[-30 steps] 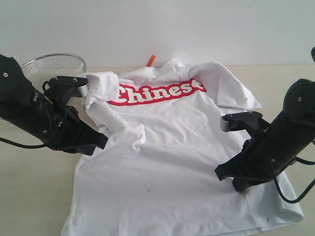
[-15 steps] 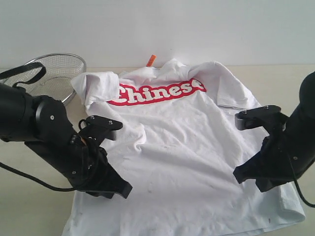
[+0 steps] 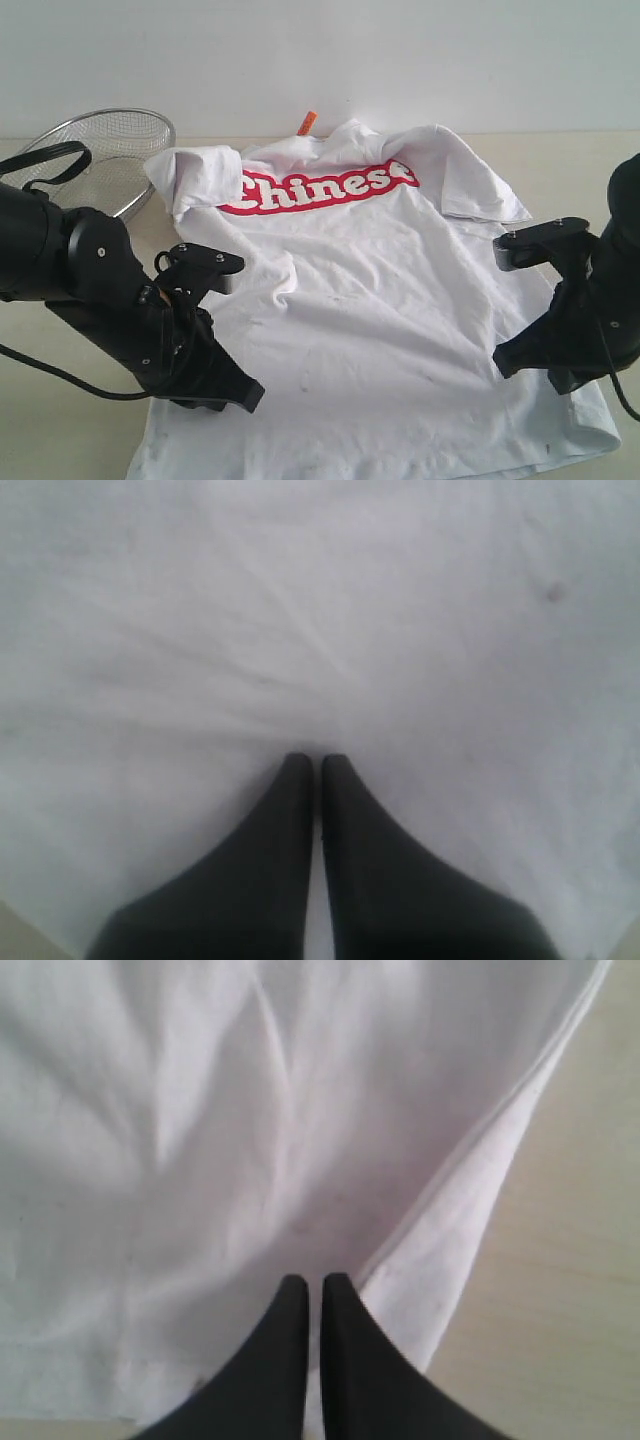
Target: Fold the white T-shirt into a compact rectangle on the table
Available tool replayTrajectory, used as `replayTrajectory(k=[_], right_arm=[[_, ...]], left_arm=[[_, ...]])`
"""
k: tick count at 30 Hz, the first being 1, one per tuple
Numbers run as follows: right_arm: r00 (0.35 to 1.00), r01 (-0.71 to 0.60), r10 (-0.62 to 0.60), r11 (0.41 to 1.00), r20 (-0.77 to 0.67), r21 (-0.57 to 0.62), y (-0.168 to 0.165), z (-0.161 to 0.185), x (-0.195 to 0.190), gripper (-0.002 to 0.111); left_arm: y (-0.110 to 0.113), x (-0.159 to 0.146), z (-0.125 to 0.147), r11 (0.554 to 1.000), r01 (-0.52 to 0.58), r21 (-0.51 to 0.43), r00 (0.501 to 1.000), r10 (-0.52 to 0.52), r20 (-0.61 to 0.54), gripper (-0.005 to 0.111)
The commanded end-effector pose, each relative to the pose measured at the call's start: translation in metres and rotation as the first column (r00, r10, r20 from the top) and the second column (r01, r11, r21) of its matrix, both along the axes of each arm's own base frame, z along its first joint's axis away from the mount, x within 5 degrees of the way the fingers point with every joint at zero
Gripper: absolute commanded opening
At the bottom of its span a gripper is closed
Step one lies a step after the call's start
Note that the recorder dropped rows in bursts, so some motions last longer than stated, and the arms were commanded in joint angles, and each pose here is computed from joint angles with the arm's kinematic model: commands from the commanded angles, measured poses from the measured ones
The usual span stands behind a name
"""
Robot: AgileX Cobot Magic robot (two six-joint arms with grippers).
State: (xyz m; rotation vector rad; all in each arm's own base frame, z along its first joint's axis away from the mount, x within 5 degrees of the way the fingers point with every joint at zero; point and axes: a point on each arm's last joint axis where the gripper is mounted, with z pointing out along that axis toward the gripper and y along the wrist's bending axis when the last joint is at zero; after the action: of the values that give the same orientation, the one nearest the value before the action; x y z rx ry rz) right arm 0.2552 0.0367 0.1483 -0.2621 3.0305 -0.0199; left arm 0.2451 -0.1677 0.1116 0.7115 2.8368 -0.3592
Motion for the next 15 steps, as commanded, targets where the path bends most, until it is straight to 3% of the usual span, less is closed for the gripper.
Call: replayTrajectory(k=[1,15], right_arm=[[1.000,0.016,-0.016,1.000,0.009,0.001,0.000,0.002,0.000,0.000],[0.997,0.048,-0.045,0.998,-0.064,0.049,0.005,-0.018,0.002,0.000]], left_arm=[[0.000,-0.002,-0.003,1.000,0.010,0.006,1.000,-0.010,0.000,0.004],[0.000,-0.001,-0.002,1.000,0.001,0.000,1.000,-0.001,0.013,0.004]])
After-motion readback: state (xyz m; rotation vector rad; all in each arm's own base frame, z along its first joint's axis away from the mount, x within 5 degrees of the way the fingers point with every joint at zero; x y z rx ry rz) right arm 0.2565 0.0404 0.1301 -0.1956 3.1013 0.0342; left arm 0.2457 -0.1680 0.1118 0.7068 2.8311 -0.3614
